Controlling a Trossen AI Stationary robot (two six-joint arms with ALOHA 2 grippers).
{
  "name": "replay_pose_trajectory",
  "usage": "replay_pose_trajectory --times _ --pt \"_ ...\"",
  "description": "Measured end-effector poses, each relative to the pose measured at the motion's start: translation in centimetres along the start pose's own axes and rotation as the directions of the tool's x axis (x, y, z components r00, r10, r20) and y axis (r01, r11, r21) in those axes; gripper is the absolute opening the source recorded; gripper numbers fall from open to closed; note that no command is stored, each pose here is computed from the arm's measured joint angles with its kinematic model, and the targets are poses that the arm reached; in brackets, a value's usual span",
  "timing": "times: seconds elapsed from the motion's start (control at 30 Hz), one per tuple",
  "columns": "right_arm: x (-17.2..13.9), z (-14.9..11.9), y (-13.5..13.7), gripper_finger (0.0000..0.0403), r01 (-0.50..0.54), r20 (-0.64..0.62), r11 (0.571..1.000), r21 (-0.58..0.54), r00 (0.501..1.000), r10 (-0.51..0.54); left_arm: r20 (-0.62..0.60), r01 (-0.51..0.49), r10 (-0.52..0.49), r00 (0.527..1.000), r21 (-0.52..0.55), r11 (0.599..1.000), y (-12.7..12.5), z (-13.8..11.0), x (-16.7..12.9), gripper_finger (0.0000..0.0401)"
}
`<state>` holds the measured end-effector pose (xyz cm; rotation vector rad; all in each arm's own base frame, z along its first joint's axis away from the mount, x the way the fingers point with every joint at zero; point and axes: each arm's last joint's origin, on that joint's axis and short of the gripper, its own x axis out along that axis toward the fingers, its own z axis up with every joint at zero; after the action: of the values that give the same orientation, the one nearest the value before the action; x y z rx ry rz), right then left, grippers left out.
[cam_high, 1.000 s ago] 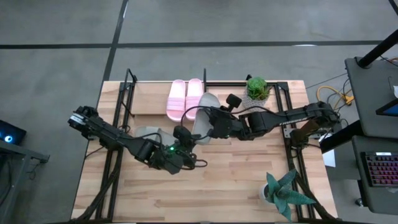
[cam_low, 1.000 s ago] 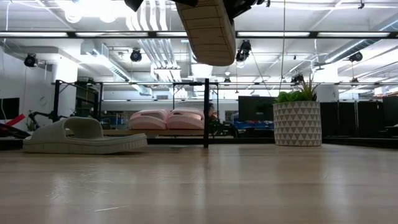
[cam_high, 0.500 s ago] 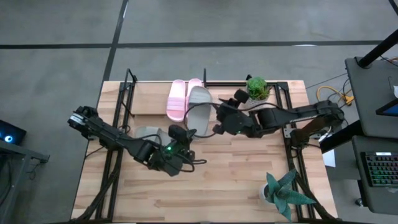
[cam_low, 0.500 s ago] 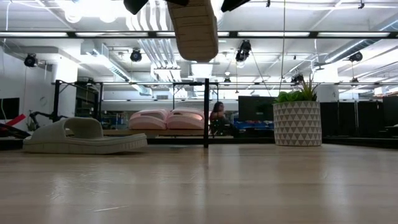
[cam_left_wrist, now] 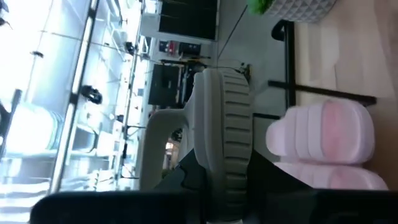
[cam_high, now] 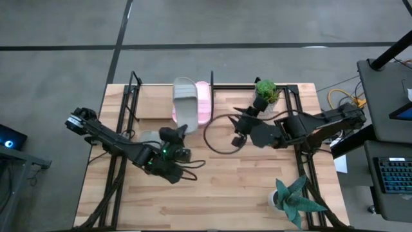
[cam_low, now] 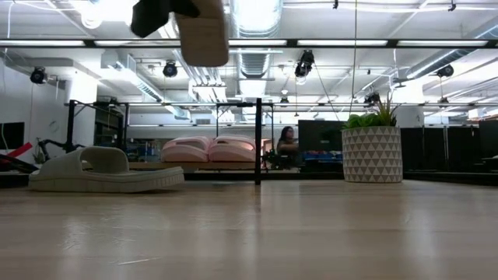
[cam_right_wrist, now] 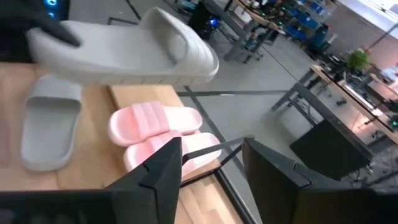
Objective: Pick and place slides into the shelf
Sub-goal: Put the right gray slipper on the shelf
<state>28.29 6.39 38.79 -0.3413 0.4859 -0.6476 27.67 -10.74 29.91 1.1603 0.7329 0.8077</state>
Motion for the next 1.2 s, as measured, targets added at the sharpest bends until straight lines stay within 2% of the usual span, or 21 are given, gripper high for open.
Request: replay_pose_trajectory --times 0.2,0.33,0.5,0.6,0.77,1.0,1.2 --pt "-1.0 -0.3 0.9 0.0146 -0.035 0.013 0.999 -0.026 0.999 0.036 -0.015 0.011 -0.013 1.0 -0.134 0.991 1.2 -4.3 0.0 0.003" --pt "-1.1 -0.5 1.2 0.014 -0.041 0.013 0.999 -0.033 0.999 0.042 0.018 0.099 -0.097 0.995 -0.207 0.973 1.5 -6.9 0.3 0.0029" --pt "-0.8 -1.0 1.5 0.0133 -0.041 0.0 0.998 -0.052 0.999 0.041 -0.045 0.064 -0.078 0.996 -0.258 0.964 1.1 -10.4 1.2 0.0028" --pt "-0.6 -1.5 1.8 0.013 -0.041 -0.012 0.997 -0.069 0.999 0.04 -0.089 0.042 -0.071 0.993 -0.295 0.955 0.6 -11.7 1.9 0.0028" --pt "-0.4 -2.2 2.2 0.0131 -0.04 -0.025 0.996 -0.083 0.999 0.039 -0.122 0.055 -0.095 0.988 -0.297 0.953 -0.3 -12.0 3.1 0.0028" --pt "-0.2 -2.7 2.4 0.0128 -0.04 -0.037 0.996 -0.075 0.999 0.037 -0.162 0.102 -0.123 0.979 -0.133 0.986 -2.8 -12.7 3.7 0.0028" --pt "0.0 -3.1 2.6 0.013 -0.04 -0.045 0.995 -0.088 0.998 0.036 -0.141 0.216 -0.221 0.965 -0.049 0.975 -4.3 -13.5 3.7 0.0028"
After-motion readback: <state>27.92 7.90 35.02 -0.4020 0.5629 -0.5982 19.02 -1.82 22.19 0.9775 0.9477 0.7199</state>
